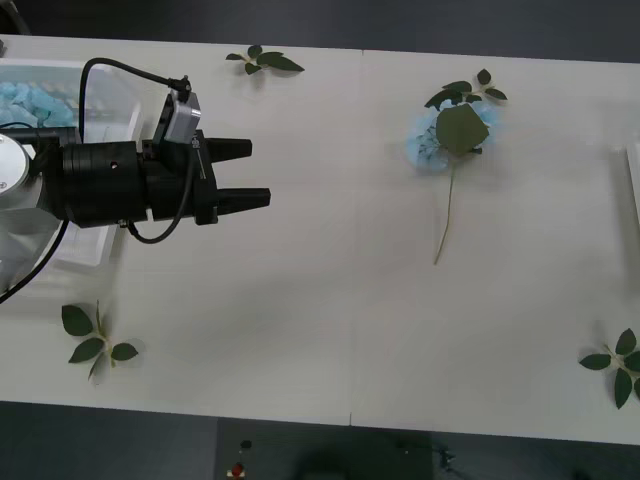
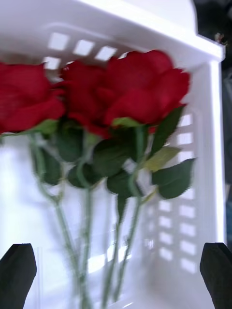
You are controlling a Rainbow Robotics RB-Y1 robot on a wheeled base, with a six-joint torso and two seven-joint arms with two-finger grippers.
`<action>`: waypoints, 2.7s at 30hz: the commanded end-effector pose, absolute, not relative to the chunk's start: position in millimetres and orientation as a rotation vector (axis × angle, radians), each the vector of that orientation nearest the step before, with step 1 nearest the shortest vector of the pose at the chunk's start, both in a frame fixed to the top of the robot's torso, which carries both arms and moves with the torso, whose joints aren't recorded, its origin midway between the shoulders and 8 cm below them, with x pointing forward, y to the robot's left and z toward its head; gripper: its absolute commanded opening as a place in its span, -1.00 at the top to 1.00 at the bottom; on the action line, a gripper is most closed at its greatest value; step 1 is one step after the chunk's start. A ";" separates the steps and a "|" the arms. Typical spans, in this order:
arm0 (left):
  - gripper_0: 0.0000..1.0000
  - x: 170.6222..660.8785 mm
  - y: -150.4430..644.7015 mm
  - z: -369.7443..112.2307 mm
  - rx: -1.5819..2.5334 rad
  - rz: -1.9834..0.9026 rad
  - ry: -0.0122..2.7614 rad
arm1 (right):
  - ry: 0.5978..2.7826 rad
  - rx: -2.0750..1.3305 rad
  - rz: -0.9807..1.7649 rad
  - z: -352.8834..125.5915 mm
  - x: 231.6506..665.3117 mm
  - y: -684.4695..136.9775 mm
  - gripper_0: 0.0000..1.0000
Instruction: Put the red flowers into the right box and the blue flowers into the left box
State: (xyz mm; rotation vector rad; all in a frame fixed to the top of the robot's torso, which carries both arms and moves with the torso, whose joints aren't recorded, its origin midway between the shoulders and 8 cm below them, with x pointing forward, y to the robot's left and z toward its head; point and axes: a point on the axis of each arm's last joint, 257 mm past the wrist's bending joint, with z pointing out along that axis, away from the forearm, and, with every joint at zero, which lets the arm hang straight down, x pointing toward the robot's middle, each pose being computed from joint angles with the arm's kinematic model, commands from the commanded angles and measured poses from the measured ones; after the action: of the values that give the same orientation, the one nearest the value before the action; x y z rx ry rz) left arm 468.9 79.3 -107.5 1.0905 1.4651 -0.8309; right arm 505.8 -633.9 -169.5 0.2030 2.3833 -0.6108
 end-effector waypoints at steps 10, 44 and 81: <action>-0.78 466.3 76.5 -100.1 1.024 -0.895 1.468 | 2.288 0.692 0.127 -157.4 535.1 -400.5 -1.00; -0.77 459.0 82.4 -55.6 0.994 -0.940 1.384 | 2.229 0.204 0.123 -241.0 645.9 -219.6 -1.00; -0.78 460.1 83.1 -57.8 0.998 -0.931 1.390 | 2.174 0.169 0.223 -220.8 655.2 -202.7 1.00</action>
State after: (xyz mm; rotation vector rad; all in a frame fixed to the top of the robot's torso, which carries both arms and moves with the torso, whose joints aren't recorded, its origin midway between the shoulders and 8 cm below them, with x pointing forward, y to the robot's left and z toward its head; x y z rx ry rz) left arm 464.1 79.6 -64.9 0.9897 1.3816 -0.9384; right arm 644.1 -216.2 -265.5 0.2464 2.2398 0.1805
